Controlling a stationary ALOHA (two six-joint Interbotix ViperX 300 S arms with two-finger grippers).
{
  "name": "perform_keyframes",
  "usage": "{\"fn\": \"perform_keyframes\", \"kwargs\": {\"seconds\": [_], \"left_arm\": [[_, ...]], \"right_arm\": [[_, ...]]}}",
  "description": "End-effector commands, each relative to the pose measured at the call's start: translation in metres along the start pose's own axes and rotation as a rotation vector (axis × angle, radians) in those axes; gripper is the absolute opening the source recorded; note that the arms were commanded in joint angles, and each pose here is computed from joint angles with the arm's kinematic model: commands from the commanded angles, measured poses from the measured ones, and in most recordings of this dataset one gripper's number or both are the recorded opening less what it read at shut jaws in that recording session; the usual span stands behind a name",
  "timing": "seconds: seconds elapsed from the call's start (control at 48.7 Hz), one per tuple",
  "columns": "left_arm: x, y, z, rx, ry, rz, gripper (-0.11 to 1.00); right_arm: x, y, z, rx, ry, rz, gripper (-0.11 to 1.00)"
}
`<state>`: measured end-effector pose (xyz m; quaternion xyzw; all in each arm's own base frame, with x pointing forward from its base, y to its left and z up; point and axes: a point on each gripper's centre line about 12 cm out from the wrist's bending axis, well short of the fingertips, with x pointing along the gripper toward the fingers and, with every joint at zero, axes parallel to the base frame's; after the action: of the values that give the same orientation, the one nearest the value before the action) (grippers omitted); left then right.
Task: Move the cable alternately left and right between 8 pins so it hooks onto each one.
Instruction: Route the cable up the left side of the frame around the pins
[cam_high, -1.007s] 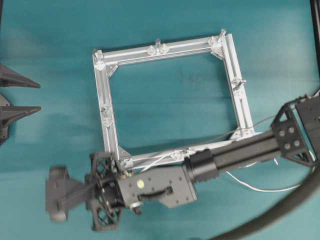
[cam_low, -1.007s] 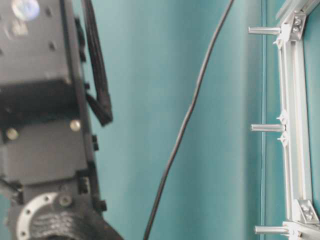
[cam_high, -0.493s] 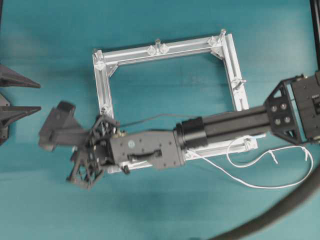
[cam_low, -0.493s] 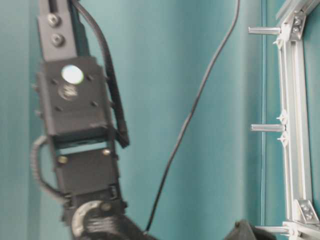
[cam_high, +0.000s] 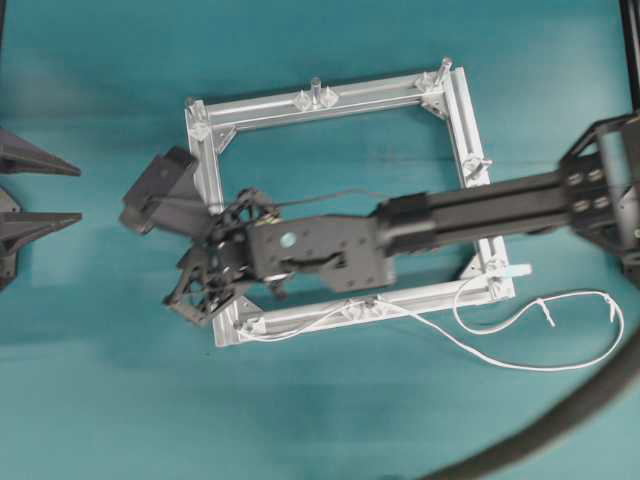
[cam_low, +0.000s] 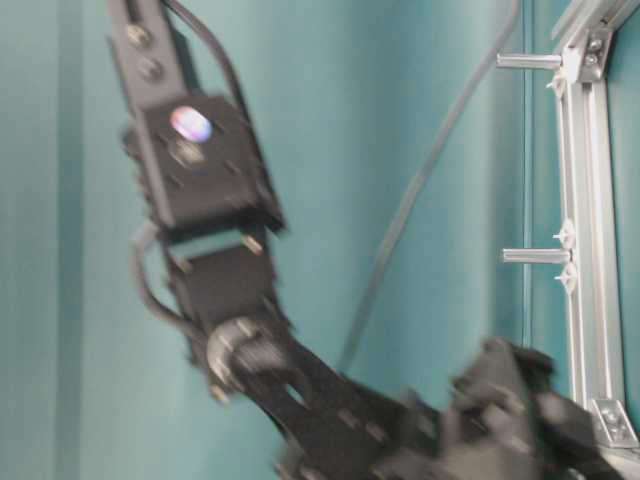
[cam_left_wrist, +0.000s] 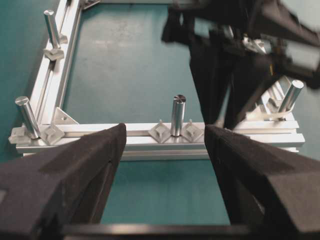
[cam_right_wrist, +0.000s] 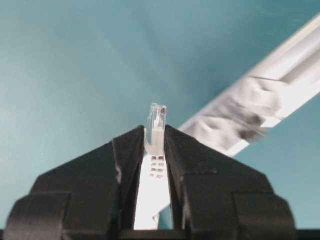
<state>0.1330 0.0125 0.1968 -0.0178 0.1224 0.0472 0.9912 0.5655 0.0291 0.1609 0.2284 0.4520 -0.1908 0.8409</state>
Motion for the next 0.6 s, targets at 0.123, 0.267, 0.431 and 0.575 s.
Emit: {"fn": "perform_keyframes", "kwargs": {"seconds": [0.123, 0.267, 0.431, 0.575], "left_arm": [[0.000, 0.000, 0.004, 0.010, -0.008, -0.003, 0.74], [0.000, 0.000, 0.004, 0.010, -0.008, -0.003, 0.74], [0.000, 0.000, 0.004, 0.010, -0.008, -0.003, 0.74], [0.000, 0.000, 0.004, 0.010, -0.011, -0.003, 0.74]], "right_arm": [[-0.053, -0.010, -0.003, 0.084, -0.045, 0.051, 0.15], [-0.053, -0.025, -0.011, 0.153, -0.042, 0.055, 0.15], [-0.050, -0.044, -0.004, 0.177, -0.041, 0.024, 0.15], [-0.044, -0.065, 0.006, 0.157, -0.039, -0.008, 0.15]]}}
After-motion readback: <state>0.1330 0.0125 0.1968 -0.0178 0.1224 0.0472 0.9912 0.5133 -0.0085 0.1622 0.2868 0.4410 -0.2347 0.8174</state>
